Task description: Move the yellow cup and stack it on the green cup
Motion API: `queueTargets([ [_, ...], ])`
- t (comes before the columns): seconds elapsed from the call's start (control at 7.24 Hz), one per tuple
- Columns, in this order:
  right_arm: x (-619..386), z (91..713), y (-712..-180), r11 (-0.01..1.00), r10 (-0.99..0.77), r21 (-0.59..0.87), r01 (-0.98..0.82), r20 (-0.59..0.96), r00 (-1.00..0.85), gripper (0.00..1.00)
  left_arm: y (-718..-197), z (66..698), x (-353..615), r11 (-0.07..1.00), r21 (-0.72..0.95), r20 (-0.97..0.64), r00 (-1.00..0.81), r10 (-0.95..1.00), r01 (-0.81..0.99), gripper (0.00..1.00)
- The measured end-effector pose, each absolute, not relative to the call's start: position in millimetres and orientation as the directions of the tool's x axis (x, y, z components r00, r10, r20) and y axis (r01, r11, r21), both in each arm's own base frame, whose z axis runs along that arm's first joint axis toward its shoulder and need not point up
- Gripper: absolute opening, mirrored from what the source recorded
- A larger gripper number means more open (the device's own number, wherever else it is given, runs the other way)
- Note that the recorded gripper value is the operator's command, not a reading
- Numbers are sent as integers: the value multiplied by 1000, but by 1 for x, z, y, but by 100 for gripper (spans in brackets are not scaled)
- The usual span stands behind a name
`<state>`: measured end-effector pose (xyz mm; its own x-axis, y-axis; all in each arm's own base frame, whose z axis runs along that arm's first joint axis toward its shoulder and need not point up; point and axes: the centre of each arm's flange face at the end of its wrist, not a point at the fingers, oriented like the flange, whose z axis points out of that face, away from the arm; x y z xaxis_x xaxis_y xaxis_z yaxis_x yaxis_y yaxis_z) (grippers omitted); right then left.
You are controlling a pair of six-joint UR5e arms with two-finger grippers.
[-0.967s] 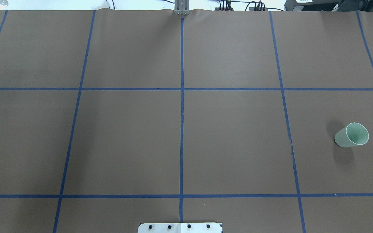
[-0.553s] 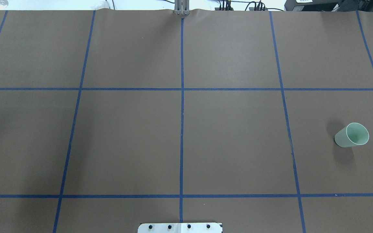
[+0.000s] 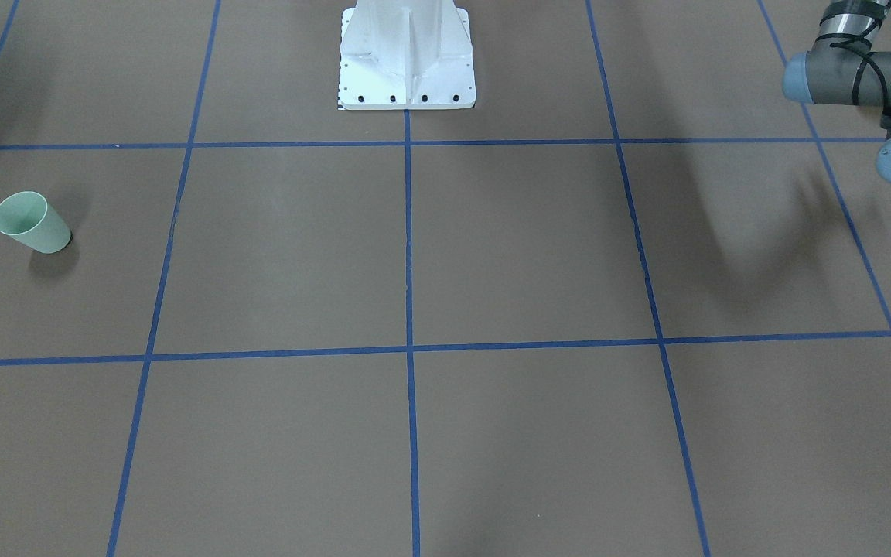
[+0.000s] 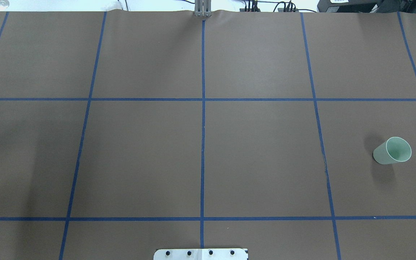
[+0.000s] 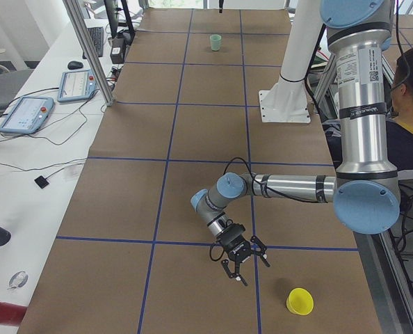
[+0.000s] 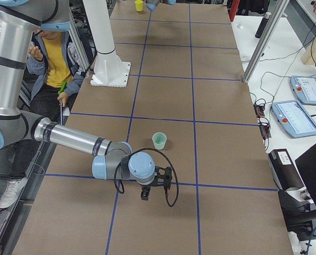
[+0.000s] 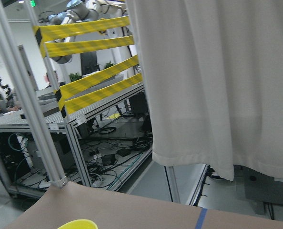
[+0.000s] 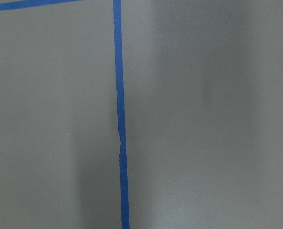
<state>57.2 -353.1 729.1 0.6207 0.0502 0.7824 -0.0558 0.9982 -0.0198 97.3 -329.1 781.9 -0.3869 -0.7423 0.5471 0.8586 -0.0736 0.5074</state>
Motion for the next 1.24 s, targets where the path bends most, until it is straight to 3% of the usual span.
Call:
queueTargets([
  [0.41, 57, 728, -354, 998, 48, -17, -56, 783, 620, 100, -308, 816, 110, -156, 555, 583, -516, -628, 817, 100],
  [1.24, 57, 725, -357, 998, 42, -10, -56, 783, 621, 100, -273, 869, 91, -195, 538, 601, -535, -594, 820, 100],
])
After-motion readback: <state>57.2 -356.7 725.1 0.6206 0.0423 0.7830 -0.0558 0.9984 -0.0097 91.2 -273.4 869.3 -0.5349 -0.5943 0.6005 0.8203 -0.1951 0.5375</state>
